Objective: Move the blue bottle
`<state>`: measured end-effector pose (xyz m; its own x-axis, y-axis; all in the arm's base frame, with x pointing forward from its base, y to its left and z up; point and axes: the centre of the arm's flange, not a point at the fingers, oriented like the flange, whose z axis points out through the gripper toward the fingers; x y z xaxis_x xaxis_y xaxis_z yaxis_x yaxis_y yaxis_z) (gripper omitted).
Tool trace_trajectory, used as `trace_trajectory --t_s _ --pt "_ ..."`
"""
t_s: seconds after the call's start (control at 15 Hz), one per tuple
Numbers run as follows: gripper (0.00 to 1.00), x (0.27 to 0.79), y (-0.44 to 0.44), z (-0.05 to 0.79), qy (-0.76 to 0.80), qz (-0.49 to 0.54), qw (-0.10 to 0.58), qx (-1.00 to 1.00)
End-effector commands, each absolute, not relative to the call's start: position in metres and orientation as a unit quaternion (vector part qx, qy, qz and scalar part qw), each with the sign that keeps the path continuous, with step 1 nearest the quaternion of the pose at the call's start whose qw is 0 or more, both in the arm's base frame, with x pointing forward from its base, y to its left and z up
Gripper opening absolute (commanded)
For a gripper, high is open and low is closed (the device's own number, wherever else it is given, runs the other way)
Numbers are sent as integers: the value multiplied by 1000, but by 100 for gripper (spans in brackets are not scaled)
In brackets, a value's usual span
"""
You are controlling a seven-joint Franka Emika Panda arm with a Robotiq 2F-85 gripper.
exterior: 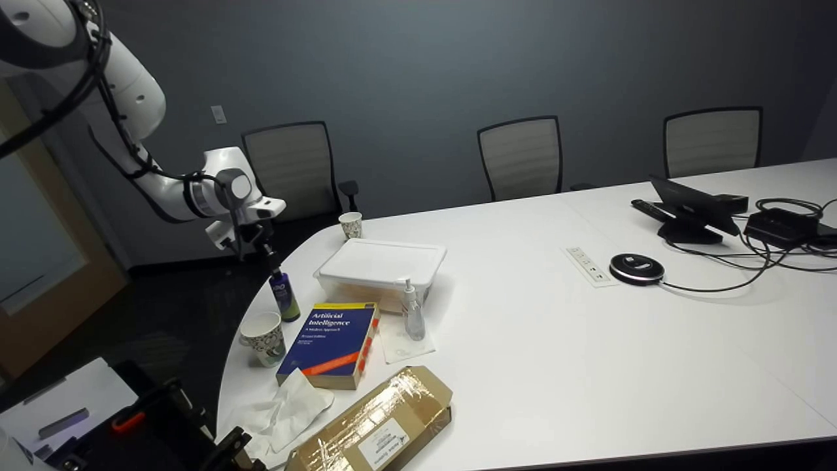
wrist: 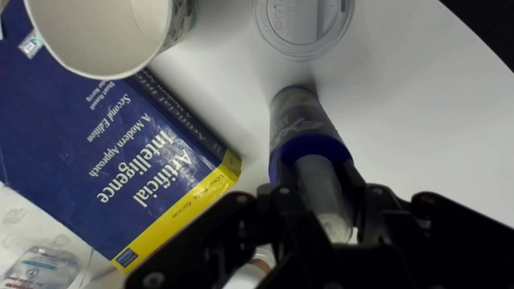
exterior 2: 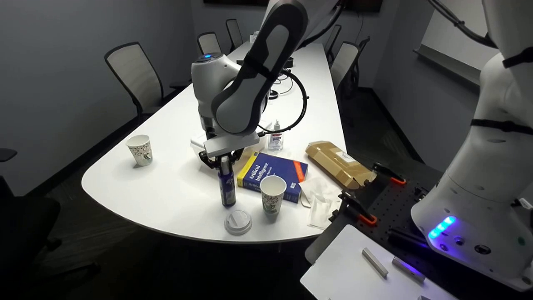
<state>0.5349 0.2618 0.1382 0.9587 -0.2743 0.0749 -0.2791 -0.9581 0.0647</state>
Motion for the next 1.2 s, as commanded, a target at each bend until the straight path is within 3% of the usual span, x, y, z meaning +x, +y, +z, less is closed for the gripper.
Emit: trace_trajectory --t_s 0.0,0.6,1.13 --pt "8 539 264 146 -148 36 46 987" --pt "8 559 203 276 -201 53 38 977" --pt "8 570 32 360 -318 77 31 944"
